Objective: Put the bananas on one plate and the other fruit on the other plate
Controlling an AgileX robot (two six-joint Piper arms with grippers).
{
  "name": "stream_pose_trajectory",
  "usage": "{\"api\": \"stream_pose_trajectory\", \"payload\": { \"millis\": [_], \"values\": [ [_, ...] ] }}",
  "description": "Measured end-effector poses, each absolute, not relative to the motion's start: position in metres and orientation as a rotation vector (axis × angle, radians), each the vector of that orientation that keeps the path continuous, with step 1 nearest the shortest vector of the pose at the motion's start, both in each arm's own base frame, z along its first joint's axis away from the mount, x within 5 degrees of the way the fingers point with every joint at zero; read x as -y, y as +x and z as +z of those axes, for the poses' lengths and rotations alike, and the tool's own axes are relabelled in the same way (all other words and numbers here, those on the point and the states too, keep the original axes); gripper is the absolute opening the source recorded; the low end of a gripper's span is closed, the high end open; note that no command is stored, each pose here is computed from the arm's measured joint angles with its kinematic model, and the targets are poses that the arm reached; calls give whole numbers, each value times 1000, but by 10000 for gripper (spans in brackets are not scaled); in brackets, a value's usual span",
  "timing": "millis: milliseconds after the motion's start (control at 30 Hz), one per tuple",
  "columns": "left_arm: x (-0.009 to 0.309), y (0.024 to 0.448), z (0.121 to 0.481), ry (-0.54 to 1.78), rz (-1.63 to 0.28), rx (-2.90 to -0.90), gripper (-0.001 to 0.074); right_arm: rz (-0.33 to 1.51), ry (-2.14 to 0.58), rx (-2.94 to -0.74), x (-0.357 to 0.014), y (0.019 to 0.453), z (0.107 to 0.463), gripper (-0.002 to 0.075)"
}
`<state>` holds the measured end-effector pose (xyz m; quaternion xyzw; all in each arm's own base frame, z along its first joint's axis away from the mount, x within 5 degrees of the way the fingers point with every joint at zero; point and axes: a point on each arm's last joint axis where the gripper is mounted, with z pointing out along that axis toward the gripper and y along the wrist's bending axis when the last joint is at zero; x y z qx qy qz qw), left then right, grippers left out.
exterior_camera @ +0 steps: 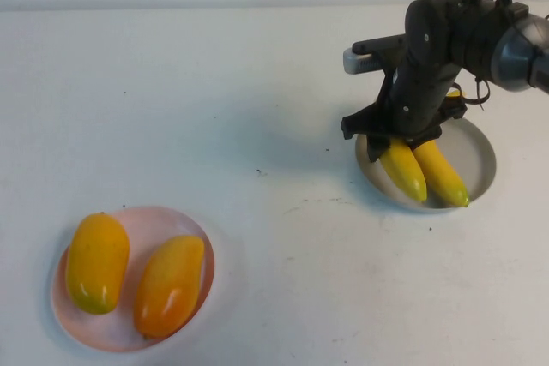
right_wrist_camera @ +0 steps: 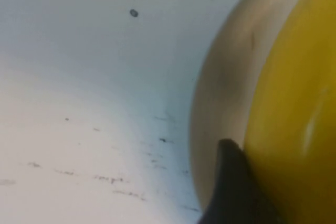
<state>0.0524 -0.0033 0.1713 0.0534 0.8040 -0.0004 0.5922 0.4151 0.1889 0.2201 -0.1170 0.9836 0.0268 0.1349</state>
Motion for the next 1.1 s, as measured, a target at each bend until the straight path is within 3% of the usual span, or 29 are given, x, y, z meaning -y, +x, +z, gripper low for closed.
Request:
{"api": "stream_pose_trajectory", "payload": {
  "millis": [200, 400, 533, 833, 1100],
  "values": [
    [3, 52, 171, 124, -1, -1870, -2, 78, -341, -2854, -191, 419, 214, 406],
    [3, 52, 171, 124, -1, -1870, -2, 55, -345, -2902, -190, 417, 217, 428],
    [3, 52, 171, 124, -1, -1870, -2, 56, -340, -2897, -191, 419, 237, 419],
    [3, 52, 171, 124, -1, -1870, -2, 167, -368, -2785, -187, 401, 296, 218],
    [3, 52, 171, 124, -1, -1870, -2, 214, -406, -2759, -152, 318, 346, 78]
  ]
}}
